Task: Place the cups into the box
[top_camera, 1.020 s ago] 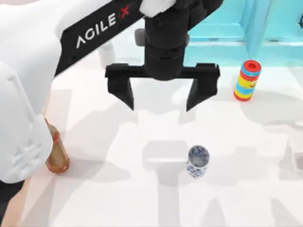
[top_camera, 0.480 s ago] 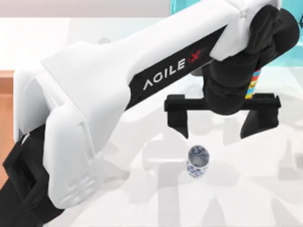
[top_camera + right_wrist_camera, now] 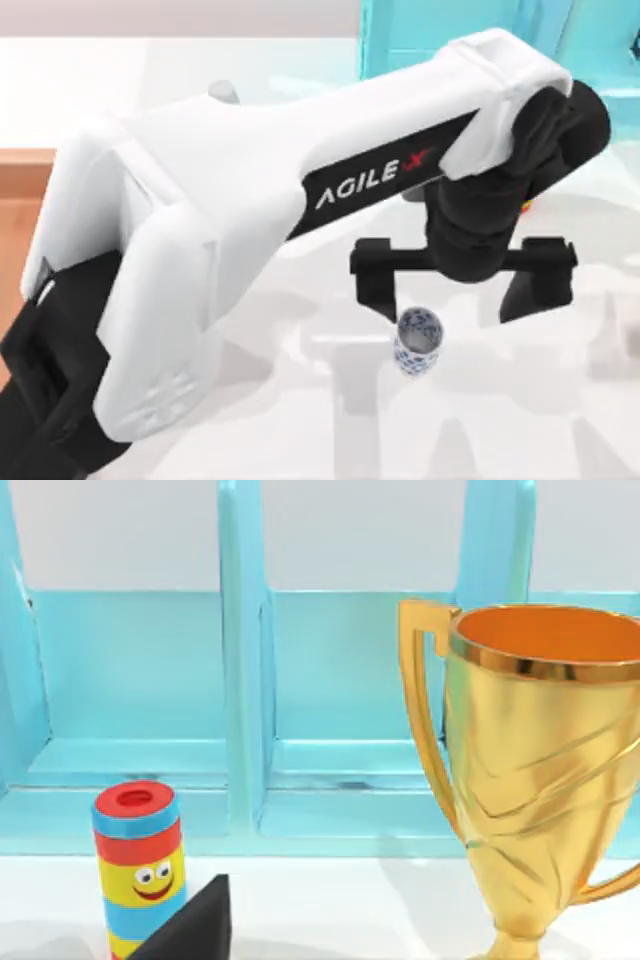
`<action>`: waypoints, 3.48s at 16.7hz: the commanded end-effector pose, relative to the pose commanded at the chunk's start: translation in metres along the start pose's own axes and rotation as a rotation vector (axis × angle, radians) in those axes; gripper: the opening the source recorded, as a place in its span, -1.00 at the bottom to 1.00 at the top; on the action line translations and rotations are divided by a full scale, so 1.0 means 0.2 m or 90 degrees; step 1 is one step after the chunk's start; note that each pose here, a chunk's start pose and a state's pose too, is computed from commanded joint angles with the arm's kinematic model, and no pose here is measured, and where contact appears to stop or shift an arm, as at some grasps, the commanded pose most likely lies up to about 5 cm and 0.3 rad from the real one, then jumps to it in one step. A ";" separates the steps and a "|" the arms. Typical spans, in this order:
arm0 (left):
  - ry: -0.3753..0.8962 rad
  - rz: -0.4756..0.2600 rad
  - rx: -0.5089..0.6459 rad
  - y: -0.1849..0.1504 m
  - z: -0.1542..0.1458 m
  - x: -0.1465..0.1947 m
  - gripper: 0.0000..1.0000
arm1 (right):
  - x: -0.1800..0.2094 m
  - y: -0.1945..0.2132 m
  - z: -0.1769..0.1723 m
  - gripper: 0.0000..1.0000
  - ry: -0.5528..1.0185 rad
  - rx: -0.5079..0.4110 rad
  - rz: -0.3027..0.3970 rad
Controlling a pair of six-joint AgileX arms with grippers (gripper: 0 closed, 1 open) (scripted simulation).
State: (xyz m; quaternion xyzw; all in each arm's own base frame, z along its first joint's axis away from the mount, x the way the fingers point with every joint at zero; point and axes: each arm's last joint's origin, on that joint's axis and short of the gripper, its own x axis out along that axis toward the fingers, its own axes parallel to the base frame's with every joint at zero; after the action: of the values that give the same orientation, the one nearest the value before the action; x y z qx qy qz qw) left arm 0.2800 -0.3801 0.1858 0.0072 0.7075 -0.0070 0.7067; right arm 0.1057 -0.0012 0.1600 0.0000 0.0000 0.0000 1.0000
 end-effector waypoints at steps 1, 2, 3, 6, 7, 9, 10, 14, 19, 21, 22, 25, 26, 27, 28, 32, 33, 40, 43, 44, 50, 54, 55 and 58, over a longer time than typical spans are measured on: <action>0.000 0.001 0.000 0.00 0.00 0.07 1.00 | 0.00 0.00 0.00 1.00 0.000 0.000 0.000; 0.000 0.000 0.000 0.00 -0.01 0.13 1.00 | 0.00 0.00 0.00 1.00 0.000 0.000 0.000; 0.000 0.000 0.000 0.01 -0.01 0.17 1.00 | 0.00 0.00 0.00 1.00 0.000 0.000 0.000; 0.000 0.000 0.000 0.01 -0.02 0.24 1.00 | 0.00 0.00 0.00 1.00 0.000 0.000 0.000; 0.000 0.000 0.000 0.01 -0.02 0.24 1.00 | 0.00 0.00 0.00 1.00 0.000 0.000 0.000; 0.000 0.000 0.000 0.01 -0.02 0.24 1.00 | 0.00 0.00 0.00 1.00 0.000 0.000 0.000; 0.000 0.000 0.000 0.01 -0.02 0.24 0.85 | 0.00 0.00 0.00 1.00 0.000 0.000 0.000; 0.000 0.000 0.000 0.01 -0.02 0.24 0.25 | 0.00 0.00 0.00 1.00 0.000 0.000 0.000; 0.000 0.000 0.000 0.01 -0.02 0.24 -0.51 | 0.00 0.00 0.00 1.00 0.000 0.000 0.000; 0.000 0.000 0.000 0.01 -0.02 0.24 -0.81 | 0.00 0.00 0.00 1.00 0.000 0.000 0.000; 0.000 0.000 0.000 0.01 -0.02 0.24 -0.96 | 0.00 0.00 0.00 1.00 0.000 0.000 0.000; 0.000 0.000 0.000 0.01 -0.02 0.24 -1.00 | 0.00 0.00 0.00 1.00 0.000 0.000 0.000; 0.000 0.000 0.000 0.01 -0.02 0.24 -1.00 | 0.00 0.00 0.00 1.00 0.000 0.000 0.000; 0.000 0.000 0.000 0.01 -0.02 0.24 -1.00 | 0.00 0.00 0.00 1.00 0.000 0.000 0.000; 0.000 0.000 0.000 0.01 -0.02 0.24 -1.00 | 0.00 0.00 0.00 1.00 0.000 0.000 0.000; 0.000 0.001 0.001 0.02 -0.02 0.24 -1.00 | 0.00 0.00 0.00 1.00 0.000 0.000 0.000; 0.001 0.002 0.000 0.04 -0.01 0.22 -1.00 | 0.00 0.00 0.00 1.00 0.000 0.000 0.000; -0.007 -0.008 0.000 0.42 -0.01 -0.20 -1.00 | 0.00 0.00 0.00 1.00 0.000 0.000 0.000; 0.000 0.000 0.001 0.51 -0.02 -0.26 -1.00 | 0.00 0.00 0.00 1.00 0.000 0.000 0.000; 0.000 0.000 0.001 0.51 -0.02 -0.26 -1.00 | 0.00 0.00 0.00 1.00 0.000 0.000 0.000; 0.004 0.004 0.014 0.58 0.03 -0.27 -1.00 | 0.00 0.00 0.00 1.00 0.000 0.000 0.000; 0.013 0.007 0.029 0.88 0.21 -0.30 -1.00 | 0.00 0.00 0.00 1.00 0.000 0.000 0.000; 0.011 0.005 0.031 0.99 0.25 -0.32 -1.00 | 0.00 0.00 0.00 1.00 0.000 0.000 0.000; 0.000 -0.002 0.017 1.28 0.34 -0.36 -1.00 | 0.00 0.00 0.00 1.00 0.000 0.000 0.000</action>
State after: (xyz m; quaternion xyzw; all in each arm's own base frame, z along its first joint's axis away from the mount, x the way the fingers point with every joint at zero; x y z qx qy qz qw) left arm 0.3536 -0.1262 0.2582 0.0158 0.7073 -0.0176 0.7065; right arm 0.1057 -0.0012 0.1600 0.0000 0.0000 0.0000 1.0000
